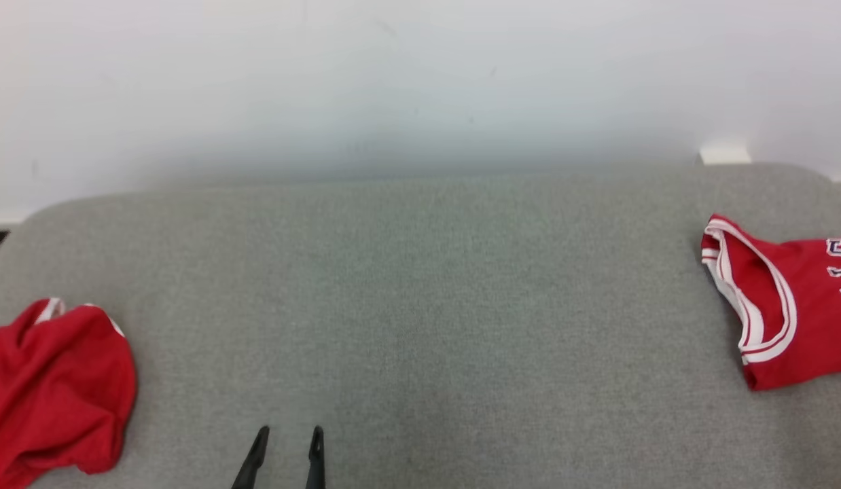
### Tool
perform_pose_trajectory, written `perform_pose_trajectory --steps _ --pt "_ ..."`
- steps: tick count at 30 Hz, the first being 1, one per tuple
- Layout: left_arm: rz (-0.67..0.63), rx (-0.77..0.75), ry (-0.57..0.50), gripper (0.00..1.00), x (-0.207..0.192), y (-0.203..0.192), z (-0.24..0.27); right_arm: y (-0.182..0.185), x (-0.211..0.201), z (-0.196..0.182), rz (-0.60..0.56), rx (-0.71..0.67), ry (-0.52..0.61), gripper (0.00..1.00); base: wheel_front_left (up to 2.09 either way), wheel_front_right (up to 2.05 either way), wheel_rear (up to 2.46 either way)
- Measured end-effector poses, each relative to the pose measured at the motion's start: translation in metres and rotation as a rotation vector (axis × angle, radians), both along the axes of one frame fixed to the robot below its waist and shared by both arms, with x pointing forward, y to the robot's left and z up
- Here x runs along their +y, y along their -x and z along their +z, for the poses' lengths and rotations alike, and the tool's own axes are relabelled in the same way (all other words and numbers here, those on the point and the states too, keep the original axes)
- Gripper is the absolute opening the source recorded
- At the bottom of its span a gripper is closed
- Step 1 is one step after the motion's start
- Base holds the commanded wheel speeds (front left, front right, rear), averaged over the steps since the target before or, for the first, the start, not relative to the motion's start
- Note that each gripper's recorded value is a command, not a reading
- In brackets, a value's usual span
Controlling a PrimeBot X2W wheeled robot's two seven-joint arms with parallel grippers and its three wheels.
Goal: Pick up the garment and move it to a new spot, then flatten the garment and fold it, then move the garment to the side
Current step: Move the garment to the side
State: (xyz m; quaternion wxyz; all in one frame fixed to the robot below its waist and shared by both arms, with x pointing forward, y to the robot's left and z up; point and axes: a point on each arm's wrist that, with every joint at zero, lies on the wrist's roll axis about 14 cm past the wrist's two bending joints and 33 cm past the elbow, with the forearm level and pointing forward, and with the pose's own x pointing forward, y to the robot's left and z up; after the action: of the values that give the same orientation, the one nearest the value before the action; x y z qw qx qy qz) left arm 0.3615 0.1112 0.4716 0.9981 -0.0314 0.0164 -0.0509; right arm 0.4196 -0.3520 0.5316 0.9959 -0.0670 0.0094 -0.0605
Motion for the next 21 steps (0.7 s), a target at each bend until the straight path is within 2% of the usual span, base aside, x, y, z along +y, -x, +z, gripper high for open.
perform_pose_trajectory --steps 1,2,6,11,21 --pt "0.009 -0.013 0.0 1.0 0.003 0.009 0.005 0.023 0.017 -0.007 0.005 -0.032 -0.046 1.0 0.0 0.0 0.0" --pt "0.009 -0.013 0.0 1.0 0.003 0.009 0.005 0.023 0.017 -0.007 0.005 -0.032 -0.046 1.0 0.0 0.0 0.0" --pt "0.02 -0.051 -0.001 1.0 0.008 0.018 0.017 0.062 0.049 -0.021 0.006 -0.065 -0.117 1.0 0.0 0.0 0.0" --pt "0.078 -0.061 -0.001 1.0 0.026 0.028 0.019 0.098 0.105 -0.059 0.046 -0.006 -0.219 1.0 0.0 0.0 0.0" --pt "0.098 -0.044 -0.002 1.0 0.037 0.038 0.013 0.115 0.133 -0.071 0.065 0.02 -0.24 1.0 0.0 0.0 0.0"
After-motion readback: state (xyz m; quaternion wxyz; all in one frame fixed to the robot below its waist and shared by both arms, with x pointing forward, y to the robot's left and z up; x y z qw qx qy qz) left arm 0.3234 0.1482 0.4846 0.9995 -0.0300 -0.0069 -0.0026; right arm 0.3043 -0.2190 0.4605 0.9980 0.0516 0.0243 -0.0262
